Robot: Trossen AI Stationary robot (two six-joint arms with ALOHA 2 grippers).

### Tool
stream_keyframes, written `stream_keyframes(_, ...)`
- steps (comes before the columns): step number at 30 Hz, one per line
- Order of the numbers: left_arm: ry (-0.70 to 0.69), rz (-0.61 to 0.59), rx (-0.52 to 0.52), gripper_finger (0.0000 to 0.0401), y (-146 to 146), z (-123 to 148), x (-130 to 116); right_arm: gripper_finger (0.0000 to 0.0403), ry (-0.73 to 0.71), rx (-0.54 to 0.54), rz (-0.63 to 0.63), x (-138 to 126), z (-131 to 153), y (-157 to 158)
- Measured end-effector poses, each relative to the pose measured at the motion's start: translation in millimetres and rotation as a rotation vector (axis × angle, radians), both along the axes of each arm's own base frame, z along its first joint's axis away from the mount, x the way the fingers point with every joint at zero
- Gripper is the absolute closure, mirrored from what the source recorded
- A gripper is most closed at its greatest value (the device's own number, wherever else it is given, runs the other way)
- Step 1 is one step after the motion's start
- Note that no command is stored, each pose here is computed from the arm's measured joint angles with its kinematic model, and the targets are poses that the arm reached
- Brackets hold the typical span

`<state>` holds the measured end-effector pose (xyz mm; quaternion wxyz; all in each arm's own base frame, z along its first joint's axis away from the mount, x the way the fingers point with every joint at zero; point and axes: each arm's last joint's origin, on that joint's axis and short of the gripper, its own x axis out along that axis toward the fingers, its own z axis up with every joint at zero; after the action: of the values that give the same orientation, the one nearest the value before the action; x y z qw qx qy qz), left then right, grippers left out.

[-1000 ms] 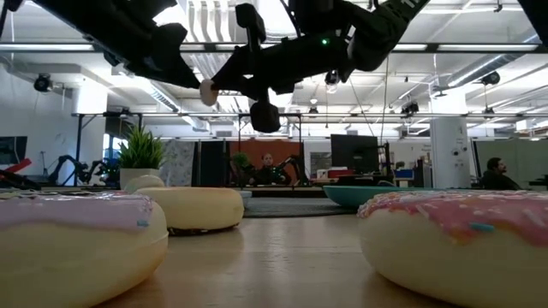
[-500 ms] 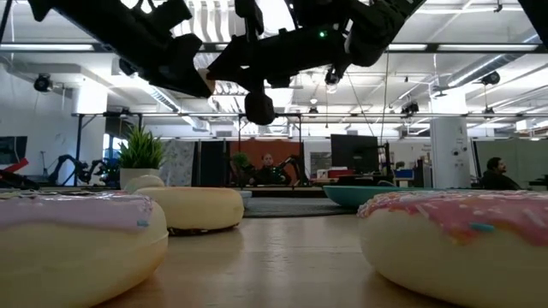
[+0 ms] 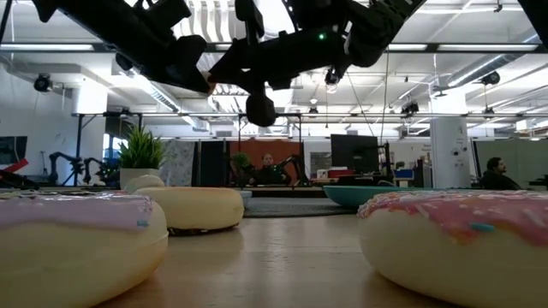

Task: Pick & Place donuts
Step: Put the small orange donut on the light blue plate

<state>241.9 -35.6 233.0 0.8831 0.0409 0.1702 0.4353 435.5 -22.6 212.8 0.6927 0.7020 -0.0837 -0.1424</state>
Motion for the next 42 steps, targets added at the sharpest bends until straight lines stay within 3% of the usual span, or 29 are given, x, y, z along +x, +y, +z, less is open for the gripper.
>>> stream_keyframes(11, 0.008, 0.001, 0.010, 0.0285, 0.1, 0.4, 0.0, 0.0390, 0.019, 0.022, -0.003, -0.3, -2.4, 0.0)
stream_keyframes(22, 0.020, -0.027, 0.003, 0.0394, -0.7, 1.8, 1.2, 0.0387, 0.038, 0.015, -0.008, -0.8, -3.5, -1.4)
stream_keyframes(30, 0.081, -0.037, 0.037, 0.0398, -0.4, 0.0, -0.2, 0.0304, 0.109, -0.157, 0.073, -1.7, -3.2, -1.1)
stream_keyframes(36, 0.198, -0.058, 0.026, 0.0399, 0.6, -11.2, -8.0, 0.0232, 0.282, -0.338, 0.208, -17.5, 11.1, 1.7)
stream_keyframes(42, 0.346, -0.253, -0.117, 0.0399, -8.3, -30.3, -14.1, 0.0205, 0.451, -0.515, 0.203, -57.7, 52.6, 2.3)
